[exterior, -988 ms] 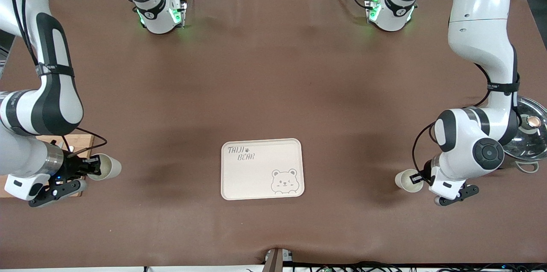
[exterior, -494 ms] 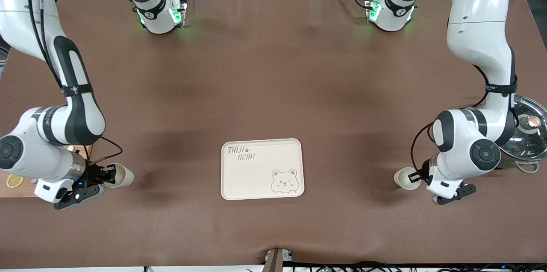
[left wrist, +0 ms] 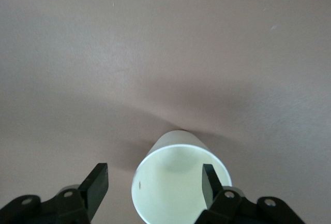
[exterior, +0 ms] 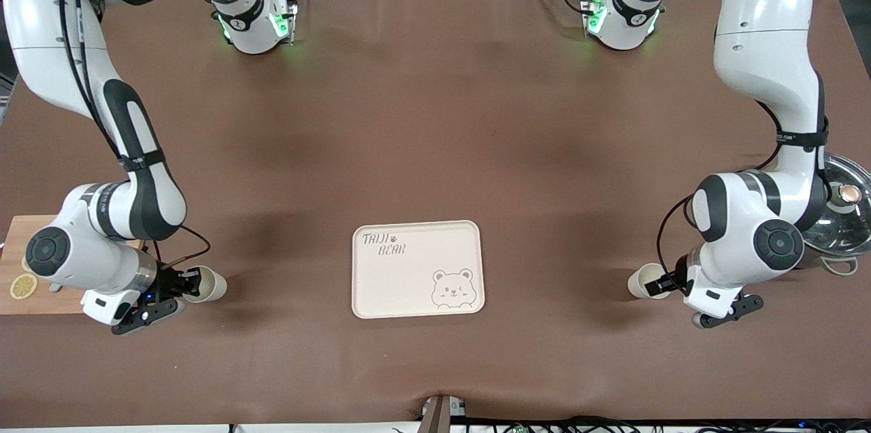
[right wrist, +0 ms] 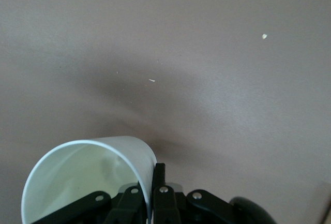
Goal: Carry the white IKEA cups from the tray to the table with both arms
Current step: 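Lower the held cups onto the table beside the tray, then open both grippers, releasing the cups, and raise them away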
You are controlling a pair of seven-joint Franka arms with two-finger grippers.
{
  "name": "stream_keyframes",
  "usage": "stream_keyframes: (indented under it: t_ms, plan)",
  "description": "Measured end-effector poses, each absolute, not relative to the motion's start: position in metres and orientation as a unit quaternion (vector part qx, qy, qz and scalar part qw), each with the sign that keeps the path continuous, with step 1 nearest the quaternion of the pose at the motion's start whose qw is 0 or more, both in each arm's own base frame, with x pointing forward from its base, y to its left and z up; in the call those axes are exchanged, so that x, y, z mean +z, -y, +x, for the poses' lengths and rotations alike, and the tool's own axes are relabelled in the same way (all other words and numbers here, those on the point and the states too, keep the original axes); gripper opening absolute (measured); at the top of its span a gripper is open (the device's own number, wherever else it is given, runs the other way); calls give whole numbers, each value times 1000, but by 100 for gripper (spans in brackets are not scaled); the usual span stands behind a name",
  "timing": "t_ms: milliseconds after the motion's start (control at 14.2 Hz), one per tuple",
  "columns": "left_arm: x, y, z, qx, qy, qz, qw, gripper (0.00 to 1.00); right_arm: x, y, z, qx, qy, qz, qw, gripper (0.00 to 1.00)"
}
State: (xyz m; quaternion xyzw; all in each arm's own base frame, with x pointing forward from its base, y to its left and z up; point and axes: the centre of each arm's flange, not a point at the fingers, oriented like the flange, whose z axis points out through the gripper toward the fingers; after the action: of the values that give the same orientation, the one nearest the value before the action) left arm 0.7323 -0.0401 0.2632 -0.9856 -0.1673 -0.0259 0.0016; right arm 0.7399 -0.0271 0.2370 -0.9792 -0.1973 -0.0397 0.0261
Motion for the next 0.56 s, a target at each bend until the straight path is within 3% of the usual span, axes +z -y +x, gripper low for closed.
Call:
stream_keyframes:
  t_ms: [141,212,565]
  plan:
    - [283,40,735,-40,164,-986,-3,97,226,25,740,-43,197,-979,28,4]
    - [297,41,735,-47,154,-987,-5,100,221,25,741,-44,197,-979,28,4]
    - [372,33,725,-49,99,-994,-12,100,210,20,741,-48,200,-978,30,4]
